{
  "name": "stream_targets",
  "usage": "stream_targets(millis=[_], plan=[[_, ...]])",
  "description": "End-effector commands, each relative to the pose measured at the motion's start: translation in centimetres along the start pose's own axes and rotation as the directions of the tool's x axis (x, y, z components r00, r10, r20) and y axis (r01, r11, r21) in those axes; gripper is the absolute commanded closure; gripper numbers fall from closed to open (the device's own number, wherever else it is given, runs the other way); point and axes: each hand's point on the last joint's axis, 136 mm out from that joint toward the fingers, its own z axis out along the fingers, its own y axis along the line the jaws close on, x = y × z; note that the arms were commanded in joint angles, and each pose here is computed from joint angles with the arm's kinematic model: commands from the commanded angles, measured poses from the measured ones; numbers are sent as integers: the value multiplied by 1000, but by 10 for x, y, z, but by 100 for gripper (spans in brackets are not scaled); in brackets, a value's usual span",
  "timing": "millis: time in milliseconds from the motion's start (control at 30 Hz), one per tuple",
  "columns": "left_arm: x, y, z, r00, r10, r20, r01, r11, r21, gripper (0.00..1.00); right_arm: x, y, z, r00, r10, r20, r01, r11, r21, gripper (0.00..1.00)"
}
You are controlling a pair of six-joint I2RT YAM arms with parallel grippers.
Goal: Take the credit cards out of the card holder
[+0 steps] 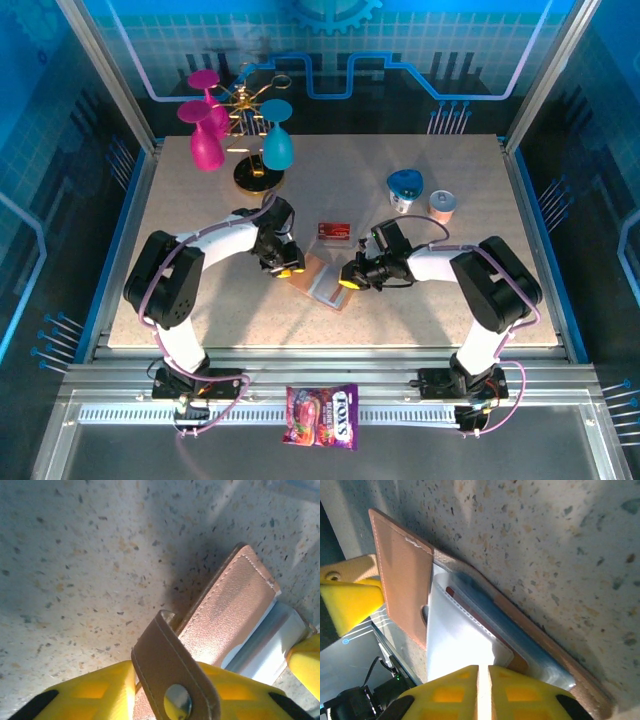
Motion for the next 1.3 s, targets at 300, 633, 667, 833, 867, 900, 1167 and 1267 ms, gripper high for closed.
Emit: stream_targets(millis=[300,633,667,833,867,900,1167,1267], plan=[[34,-13,15,993,-40,-112,58,985,161,76,6,-1,-5,999,-30,-25,32,997,68,73],[49,-24,17,994,-33,-104,51,984,170,73,10,10,-12,998,-53,-24,55,997,58,71],[49,-24,15,995,-34,-93,49,985,167,72,11,11,-12,998,-56,-26,57,997,58,71],[42,-23,-8,1000,-23,-19,25,991,130,63,12,13,-12,998,-60,-31,62,996,58,71],[41,-23,-14,1000,-18,-1,18,992,122,61,12,13,-11,998,-62,-33,64,996,58,71],[39,-23,-21,1000,-12,17,10,993,116,59,11,13,-11,998,-63,-31,65,996,58,71],[43,-53,-60,994,70,83,-85,977,197,56,12,14,-5,997,-64,-45,67,996,63,71],[53,-70,-53,995,89,42,-97,963,253,57,12,12,-2,997,-62,-50,65,996,67,71]])
